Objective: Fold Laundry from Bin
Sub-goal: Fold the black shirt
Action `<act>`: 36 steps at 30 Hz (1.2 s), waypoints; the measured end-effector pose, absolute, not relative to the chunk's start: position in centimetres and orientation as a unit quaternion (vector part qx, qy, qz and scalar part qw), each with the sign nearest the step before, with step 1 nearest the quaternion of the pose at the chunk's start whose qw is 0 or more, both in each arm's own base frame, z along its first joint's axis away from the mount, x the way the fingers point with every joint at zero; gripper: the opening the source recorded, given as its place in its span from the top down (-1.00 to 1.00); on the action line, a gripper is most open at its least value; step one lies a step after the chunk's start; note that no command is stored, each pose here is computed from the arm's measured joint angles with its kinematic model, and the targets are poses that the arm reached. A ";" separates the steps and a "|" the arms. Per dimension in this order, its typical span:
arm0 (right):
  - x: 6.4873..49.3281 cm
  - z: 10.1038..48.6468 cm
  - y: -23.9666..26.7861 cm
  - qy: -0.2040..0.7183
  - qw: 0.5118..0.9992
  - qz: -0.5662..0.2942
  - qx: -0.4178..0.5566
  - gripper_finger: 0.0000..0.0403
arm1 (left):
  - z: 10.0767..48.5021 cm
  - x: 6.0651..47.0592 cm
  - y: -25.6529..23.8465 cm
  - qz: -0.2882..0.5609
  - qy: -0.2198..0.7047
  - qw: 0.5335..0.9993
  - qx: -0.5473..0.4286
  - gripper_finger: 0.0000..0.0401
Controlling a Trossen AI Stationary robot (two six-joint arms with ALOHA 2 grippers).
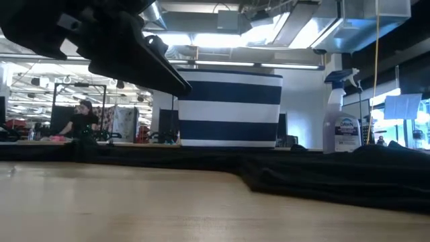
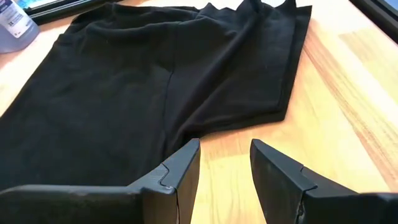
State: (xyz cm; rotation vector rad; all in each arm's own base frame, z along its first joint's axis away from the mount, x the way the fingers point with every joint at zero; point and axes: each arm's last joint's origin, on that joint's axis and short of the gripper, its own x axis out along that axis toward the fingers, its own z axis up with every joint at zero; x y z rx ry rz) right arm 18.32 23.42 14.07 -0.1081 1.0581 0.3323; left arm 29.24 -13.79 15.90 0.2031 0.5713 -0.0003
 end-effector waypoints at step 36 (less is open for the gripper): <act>20.9 14.7 26.0 0.498 0.837 0.101 -0.200 0.95 | 16.1 29.5 -13.7 -0.005 0.270 0.958 0.095 0.32</act>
